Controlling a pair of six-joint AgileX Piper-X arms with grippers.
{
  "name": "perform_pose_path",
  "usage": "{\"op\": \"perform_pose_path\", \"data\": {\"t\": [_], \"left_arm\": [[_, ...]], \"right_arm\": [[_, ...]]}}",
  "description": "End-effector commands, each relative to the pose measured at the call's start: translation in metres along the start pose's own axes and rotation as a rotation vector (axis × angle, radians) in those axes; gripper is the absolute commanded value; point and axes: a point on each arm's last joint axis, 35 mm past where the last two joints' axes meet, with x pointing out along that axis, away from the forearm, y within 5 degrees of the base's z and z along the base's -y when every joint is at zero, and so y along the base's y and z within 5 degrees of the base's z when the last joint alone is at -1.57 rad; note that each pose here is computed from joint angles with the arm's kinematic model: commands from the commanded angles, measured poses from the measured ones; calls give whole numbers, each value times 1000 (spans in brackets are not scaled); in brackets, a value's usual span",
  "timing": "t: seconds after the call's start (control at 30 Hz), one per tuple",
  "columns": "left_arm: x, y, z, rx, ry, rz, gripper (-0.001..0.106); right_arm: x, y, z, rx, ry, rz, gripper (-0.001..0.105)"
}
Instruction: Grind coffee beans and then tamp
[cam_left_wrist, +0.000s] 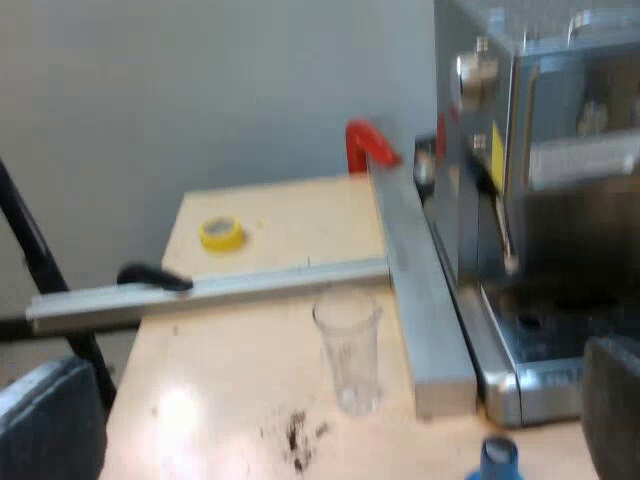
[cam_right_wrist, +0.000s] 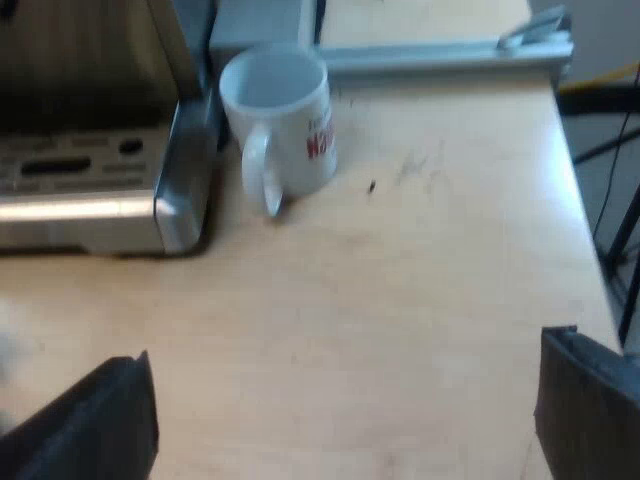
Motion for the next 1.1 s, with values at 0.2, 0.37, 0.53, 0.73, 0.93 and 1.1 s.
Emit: {"op": "perform_pose_path", "data": {"t": [0.2, 0.37, 0.53, 0.73, 0.93, 1.1], "left_arm": [[9, 5, -11, 9, 125, 125, 98], [32, 5, -10, 4, 66, 137, 98], [66, 6, -20, 0, 58, 134, 98], [97, 7, -43, 4, 129, 127, 98], [112, 6, -61, -2, 212, 35, 98], [120, 6, -70, -4, 249, 14, 98]], "right_arm": [[15, -3, 4, -1, -31, -10, 78], [36, -6, 2, 3, -46, -15, 78], [64, -9, 1, 59, -101, -29, 78], [91, -7, -16, 81, -41, -12, 78], [111, -4, -34, 92, 37, 11, 78], [116, -4, -38, 92, 52, 12, 78]]}}
